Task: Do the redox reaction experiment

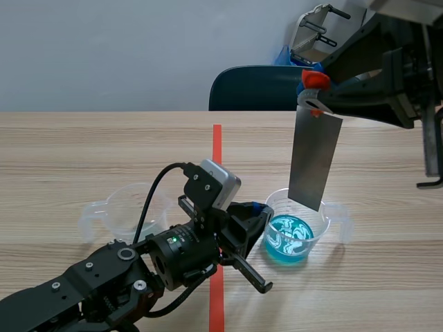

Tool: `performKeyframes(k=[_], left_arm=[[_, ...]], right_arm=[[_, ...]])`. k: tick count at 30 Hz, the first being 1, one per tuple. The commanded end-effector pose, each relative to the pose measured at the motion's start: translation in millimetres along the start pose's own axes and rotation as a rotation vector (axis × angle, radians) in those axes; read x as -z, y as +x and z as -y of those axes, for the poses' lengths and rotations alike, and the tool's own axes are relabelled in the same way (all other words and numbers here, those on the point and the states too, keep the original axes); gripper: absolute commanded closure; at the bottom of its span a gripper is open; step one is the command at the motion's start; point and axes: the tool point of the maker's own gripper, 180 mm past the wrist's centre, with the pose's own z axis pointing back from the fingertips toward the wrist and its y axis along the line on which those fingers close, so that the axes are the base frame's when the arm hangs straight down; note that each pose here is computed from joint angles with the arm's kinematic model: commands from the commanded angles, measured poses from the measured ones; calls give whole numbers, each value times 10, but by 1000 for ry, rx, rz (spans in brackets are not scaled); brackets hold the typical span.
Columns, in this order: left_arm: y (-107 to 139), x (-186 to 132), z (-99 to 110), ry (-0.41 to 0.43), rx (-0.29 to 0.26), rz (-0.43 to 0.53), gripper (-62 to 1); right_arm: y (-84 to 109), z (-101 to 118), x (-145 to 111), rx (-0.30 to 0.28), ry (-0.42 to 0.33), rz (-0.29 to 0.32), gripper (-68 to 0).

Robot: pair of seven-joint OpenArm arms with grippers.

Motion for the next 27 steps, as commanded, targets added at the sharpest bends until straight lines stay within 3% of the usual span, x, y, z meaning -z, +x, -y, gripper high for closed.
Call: performKeyframes(k=[1,15,21,27], left_arm=[[163,63,37,-3,-9,54,-23],[160,64,19,18,-9,56,-23],[36,-115,-42,24,9,20,-23],[40,-396,31,19,30,12,-23]], right_arm=[[82,42,-13,-20,-12,23,-8],[82,42,-13,-20,-12,22,-8],[82,42,-13,-20,-12,22,-8],[82,42,-13,-20,-12,22,-8]])
